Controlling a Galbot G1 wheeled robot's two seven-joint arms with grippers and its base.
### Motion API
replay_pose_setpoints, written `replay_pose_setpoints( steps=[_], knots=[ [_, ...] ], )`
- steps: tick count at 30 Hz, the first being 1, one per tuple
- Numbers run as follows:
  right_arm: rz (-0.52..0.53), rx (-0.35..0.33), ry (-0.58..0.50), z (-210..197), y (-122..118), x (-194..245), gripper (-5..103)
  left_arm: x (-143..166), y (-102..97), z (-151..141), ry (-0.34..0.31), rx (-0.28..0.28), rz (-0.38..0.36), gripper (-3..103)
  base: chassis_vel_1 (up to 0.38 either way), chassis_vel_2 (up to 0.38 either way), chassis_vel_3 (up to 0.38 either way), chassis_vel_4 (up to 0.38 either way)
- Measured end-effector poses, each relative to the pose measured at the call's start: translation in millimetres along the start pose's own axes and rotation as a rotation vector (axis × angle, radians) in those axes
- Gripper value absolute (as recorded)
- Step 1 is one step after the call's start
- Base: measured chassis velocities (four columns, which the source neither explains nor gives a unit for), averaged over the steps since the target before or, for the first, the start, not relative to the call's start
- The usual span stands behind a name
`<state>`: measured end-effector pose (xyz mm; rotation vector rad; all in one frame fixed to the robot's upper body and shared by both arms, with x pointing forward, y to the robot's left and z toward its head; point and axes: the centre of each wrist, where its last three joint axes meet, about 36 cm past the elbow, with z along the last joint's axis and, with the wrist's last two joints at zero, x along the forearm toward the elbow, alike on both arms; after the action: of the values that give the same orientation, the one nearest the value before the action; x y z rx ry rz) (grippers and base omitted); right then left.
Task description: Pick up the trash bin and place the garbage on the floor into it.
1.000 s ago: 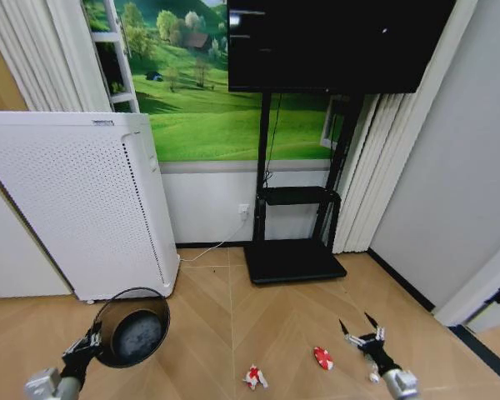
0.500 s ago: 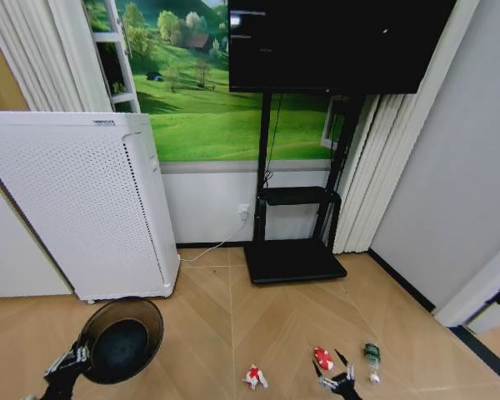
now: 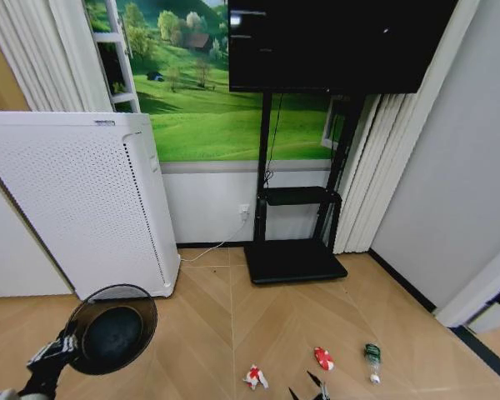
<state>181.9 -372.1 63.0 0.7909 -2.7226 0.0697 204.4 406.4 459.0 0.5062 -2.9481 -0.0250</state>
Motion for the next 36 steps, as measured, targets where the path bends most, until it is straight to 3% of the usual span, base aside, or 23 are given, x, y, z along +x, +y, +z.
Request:
replay_pose_setpoints(
  steps=[7,11,20,28,36],
  knots=[
    [-0.043,0.007,0.050,8.2,3.1,6.1,100,-4.6,3.1,-10.6,-0.015,0.008,0.005,6,0.000,0.000,0.000,0.000],
    [-0.096,0.043,0.049,2.2,2.0,-2.9,100,-8.0,6.7,-12.4,-0.013,-0.004,0.004,6,0.000,0.000,0.000,0.000],
    [-0.151,0.133,0.054,-8.4,20.7,-53.1,100,-7.6,18.8,-9.5,0.006,-0.031,-0.025,6,0.000,0.000,0.000,0.000],
    [-0.207,0.174,0.080,-12.1,10.3,-88.3,100,-1.4,25.2,-6.9,0.016,-0.056,-0.049,6,0.000,0.000,0.000,0.000],
    [-0.292,0.200,0.113,-12.9,11.5,-116.3,100,11.6,17.8,-20.5,-0.002,-0.068,-0.054,6,0.000,0.000,0.000,0.000]
  ],
)
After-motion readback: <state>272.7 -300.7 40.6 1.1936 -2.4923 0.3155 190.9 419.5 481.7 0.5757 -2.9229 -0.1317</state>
